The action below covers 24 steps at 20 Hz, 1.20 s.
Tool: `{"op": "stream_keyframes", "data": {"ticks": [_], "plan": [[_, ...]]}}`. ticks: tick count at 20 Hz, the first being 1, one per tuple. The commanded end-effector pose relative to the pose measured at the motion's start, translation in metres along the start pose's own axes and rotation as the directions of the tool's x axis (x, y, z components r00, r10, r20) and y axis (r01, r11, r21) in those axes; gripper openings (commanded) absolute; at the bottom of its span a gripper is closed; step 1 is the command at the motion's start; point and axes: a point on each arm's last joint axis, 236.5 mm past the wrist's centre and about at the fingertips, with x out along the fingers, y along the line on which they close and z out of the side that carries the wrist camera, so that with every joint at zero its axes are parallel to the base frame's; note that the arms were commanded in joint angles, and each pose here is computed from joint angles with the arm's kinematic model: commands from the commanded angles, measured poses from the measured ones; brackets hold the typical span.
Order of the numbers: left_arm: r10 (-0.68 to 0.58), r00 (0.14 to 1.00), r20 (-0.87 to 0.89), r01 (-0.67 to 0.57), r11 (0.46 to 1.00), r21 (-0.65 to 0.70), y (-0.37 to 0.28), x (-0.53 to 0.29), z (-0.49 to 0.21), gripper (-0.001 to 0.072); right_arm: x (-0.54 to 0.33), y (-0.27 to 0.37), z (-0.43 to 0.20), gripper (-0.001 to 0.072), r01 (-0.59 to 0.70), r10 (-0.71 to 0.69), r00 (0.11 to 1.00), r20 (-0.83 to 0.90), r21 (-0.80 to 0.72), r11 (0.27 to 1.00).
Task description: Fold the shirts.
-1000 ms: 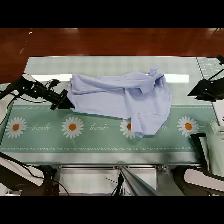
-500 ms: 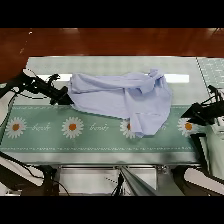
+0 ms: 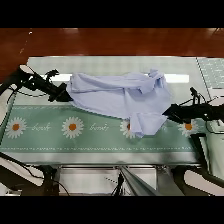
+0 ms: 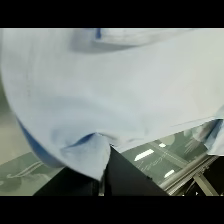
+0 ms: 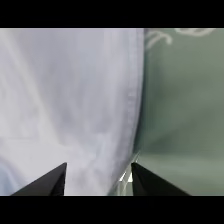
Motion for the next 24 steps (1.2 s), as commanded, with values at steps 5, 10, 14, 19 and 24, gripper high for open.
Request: {"op": "stream_keyframes", "data": {"ticks": [5, 10, 14, 19, 24], "plan": [[0.001, 1.000, 0.029, -0.003, 0.997, 0.073, -0.008, -0.010, 0.005, 0.0023, -0.006, 0.035, 0.041, 0.0024, -0.010, 0.018, 0.979, 0.202, -0.043, 0.999], [-0.059, 0.951, 0.304, -0.048, 0.941, 0.335, -0.096, -0.109, 0.039, 0.0023, -0.150, 0.132, 0.104, 0.0023, 0.011, 0.190, 0.824, 0.534, -0.350, 0.937], [-0.398, 0.670, 0.627, -0.091, 0.794, 0.601, -0.260, -0.284, 0.008, 0.0023, -0.325, 0.226, 0.105, 0.0023, 0.091, 0.393, 0.525, 0.755, -0.509, 0.856], [-0.629, 0.279, 0.726, -0.476, 0.566, 0.673, -0.387, -0.431, -0.157, 0.0023, -0.522, 0.287, 0.038, 0.0023, 0.293, 0.519, 0.097, 0.849, -0.523, 0.800], [-0.609, 0.081, 0.789, -0.713, 0.518, 0.473, -0.398, -0.461, -0.295, 0.0023, -0.613, 0.284, -0.044, 0.0023, 0.377, 0.491, -0.092, 0.866, -0.427, 0.822]]}}
